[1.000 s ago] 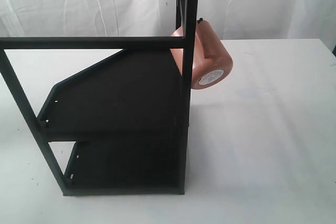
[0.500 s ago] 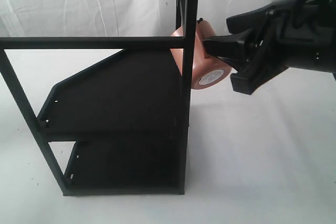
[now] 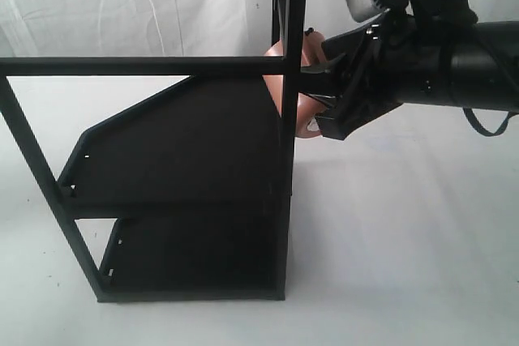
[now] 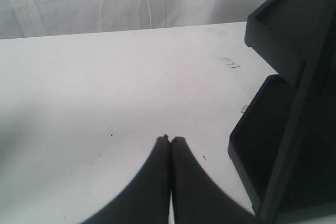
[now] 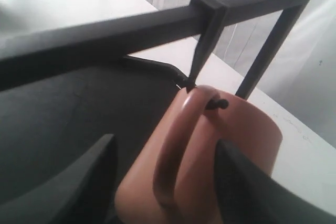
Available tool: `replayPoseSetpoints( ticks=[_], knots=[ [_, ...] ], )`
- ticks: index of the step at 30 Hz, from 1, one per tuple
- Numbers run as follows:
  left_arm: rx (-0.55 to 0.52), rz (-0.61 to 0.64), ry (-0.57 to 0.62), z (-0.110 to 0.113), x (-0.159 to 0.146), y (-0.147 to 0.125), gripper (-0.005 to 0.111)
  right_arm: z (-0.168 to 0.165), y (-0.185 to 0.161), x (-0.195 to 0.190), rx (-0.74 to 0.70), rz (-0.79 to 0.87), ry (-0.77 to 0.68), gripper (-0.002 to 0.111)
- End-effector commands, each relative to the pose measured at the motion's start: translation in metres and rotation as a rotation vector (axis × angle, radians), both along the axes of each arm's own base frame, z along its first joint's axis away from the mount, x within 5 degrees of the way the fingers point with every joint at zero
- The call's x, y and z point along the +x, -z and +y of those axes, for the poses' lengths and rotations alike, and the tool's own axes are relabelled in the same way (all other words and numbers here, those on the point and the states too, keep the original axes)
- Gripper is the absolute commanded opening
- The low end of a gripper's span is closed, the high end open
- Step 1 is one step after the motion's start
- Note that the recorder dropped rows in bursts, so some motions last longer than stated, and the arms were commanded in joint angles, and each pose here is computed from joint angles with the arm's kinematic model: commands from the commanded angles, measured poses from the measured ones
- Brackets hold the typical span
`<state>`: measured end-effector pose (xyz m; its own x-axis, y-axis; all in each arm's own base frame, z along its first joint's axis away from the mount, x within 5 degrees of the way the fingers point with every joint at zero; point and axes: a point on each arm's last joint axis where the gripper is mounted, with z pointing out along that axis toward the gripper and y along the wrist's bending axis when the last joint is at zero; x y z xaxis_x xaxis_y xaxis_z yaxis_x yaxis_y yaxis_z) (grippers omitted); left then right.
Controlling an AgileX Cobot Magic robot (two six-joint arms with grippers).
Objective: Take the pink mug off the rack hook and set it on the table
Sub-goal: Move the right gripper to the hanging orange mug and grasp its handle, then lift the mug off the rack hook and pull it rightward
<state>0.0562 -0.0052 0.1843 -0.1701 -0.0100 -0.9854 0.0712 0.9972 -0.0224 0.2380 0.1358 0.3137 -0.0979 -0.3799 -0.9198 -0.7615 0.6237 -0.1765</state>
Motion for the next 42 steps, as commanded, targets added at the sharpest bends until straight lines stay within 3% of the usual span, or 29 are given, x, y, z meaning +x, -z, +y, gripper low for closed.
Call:
replayPoseSetpoints(
  ticks=[1,5,9,19,42],
  knots=[
    [0.000,-0.005,-0.004,0.0003,-0.0001,0.0007,0.000,0.0034,-0.0025,0.0061,0.009,-0.004,0.000,0.051],
    [0.000,-0.005,-0.004,0.0003,-0.0001,0.0007,0.000,0.0070,0.0007,0.0104,0.020,0.026,-0.013,0.047],
    [0.000,-0.005,-0.004,0.0003,-0.0001,0.0007,0.000,0.0072,0.0013,0.0108,0.004,0.012,-0.021,0.029],
    [0.000,-0.005,-0.004,0.0003,-0.0001,0.0007,0.000,0.0064,0.0014,0.0116,0.001,0.008,-0.010,0.004],
    [0.000,-0.005,-0.004,0.0003,-0.0001,0.0007,0.000,0.0046,-0.0057,0.0079,0.004,-0.029,-0.012,0.000]
  ],
)
